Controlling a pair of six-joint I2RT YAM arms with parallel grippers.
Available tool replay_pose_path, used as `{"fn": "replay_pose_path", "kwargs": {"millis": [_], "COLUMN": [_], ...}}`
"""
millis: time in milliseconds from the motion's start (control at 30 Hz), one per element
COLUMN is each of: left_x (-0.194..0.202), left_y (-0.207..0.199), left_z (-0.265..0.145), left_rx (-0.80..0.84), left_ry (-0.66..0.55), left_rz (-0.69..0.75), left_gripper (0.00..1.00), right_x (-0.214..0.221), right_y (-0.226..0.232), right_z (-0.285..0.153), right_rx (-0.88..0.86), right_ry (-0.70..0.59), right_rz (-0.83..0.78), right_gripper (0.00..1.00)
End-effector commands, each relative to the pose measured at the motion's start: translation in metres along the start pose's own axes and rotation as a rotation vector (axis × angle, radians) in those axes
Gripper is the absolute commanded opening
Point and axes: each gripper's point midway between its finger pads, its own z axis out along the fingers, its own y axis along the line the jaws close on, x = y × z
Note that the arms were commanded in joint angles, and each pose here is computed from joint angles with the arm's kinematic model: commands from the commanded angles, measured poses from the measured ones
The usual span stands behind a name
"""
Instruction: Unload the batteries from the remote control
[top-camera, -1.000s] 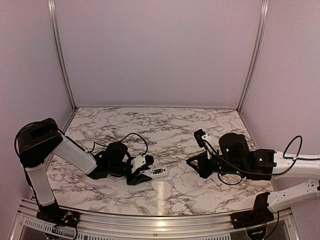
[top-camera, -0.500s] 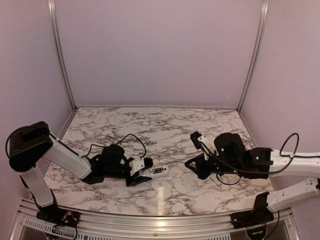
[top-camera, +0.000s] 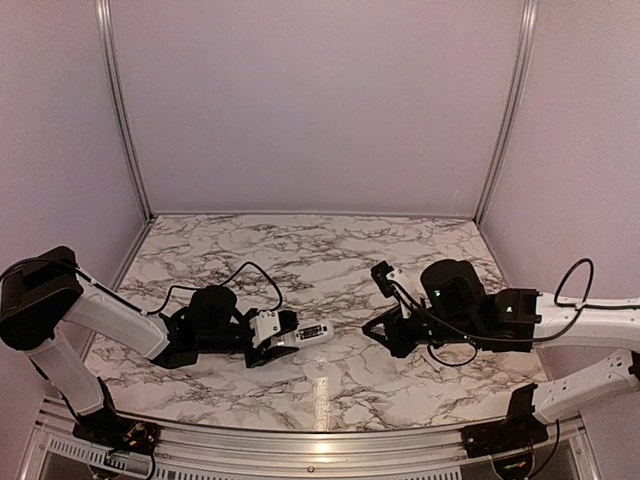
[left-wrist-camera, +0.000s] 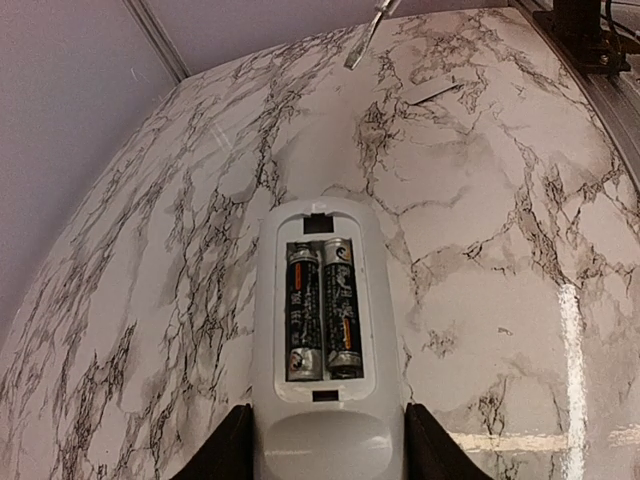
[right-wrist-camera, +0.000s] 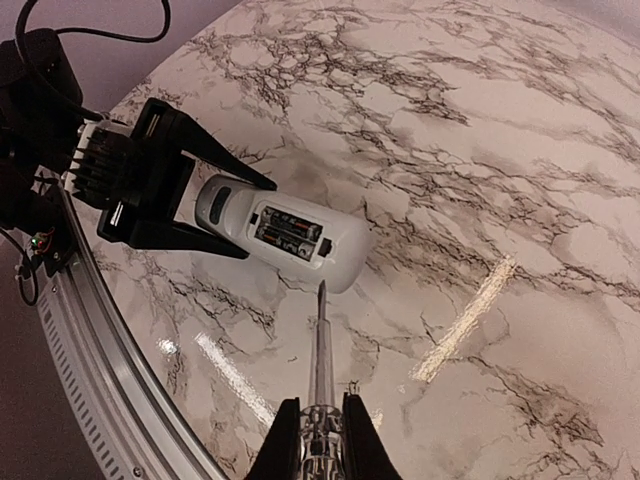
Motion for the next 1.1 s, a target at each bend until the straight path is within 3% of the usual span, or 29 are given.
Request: {"fn": "replay_pose_path", "kwargs": {"millis": [0, 333, 1067], "left_x": [-0.007, -0.01, -0.016], "left_y": [0.0, -0.002, -0.006], "left_z": [-0.004, -0.009, -0.01], "left_rx": [-0.002, 0.006, 0.037], "left_ry": [-0.021, -0.023, -0.037], "left_rz": [0.046, 0.057, 0.053], "left_gripper": [0.0, 0.0, 0.0], "right_x": [-0.022, -0.025, -0.023], "right_y": [0.018, 0.033, 0.029], "right_z": [-0.003, 0.001, 0.037], "right_rx": [-0.068, -0.118, -0.044], "right_ry": [-0.018, 0.047, 0.182], "right_rz": [-0.016, -0.032, -0.052], "right_gripper": [0.0, 0.0, 0.0]}}
